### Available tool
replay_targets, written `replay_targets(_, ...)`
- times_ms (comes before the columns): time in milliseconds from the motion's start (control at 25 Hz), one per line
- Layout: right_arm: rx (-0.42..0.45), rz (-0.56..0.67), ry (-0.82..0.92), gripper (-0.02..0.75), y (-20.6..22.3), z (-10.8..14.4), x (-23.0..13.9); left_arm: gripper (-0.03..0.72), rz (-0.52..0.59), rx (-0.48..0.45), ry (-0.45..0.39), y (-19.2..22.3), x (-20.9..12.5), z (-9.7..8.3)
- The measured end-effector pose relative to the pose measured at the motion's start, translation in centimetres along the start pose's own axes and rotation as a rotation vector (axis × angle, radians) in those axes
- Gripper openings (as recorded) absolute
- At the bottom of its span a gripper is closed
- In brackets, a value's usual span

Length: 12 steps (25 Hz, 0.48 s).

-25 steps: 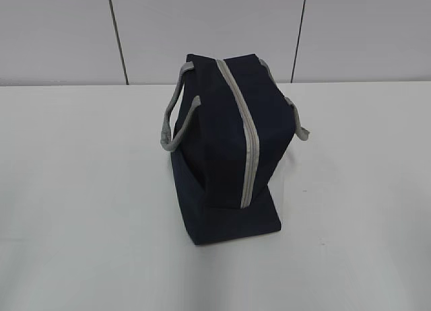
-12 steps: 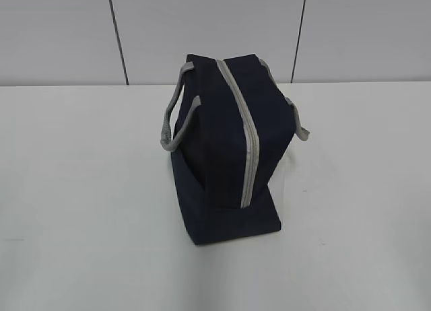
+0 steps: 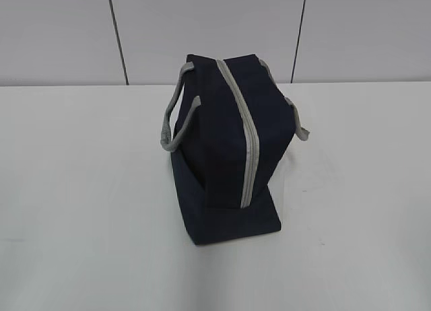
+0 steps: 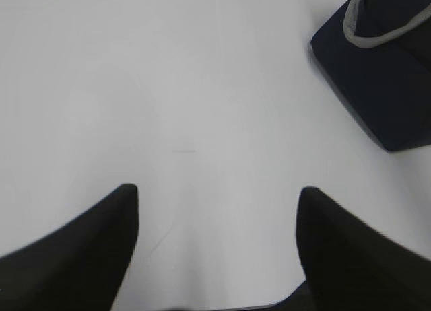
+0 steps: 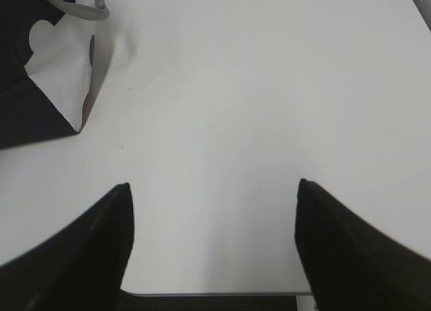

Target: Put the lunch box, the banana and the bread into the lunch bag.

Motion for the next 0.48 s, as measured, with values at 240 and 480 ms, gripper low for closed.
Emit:
replay_targets(240, 0.031, -0.015, 0.037, 0.569, -0.01, 0.55, 0.28, 0.498, 0.0, -0.001, 0.0, 0.0, -0.01, -0.01)
replay_targets(480, 0.041, -0.02, 0.054, 0.569, -0.02, 0.75, 0.39, 0.498, 0.001, -0.001, 0.0, 0.0, -0.02, -0.02)
Point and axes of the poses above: a point on each arm's last joint axis where the gripper is mounted, y pointing out along that axis toward the gripper, z along the wrist's bending axis when the last joint is at zero, x = y × z, the point moved 9 cm from there along y, pointing out along that axis toward the gripper, and after that the axes turned 4 degrees about y, right-handed, at the moved point
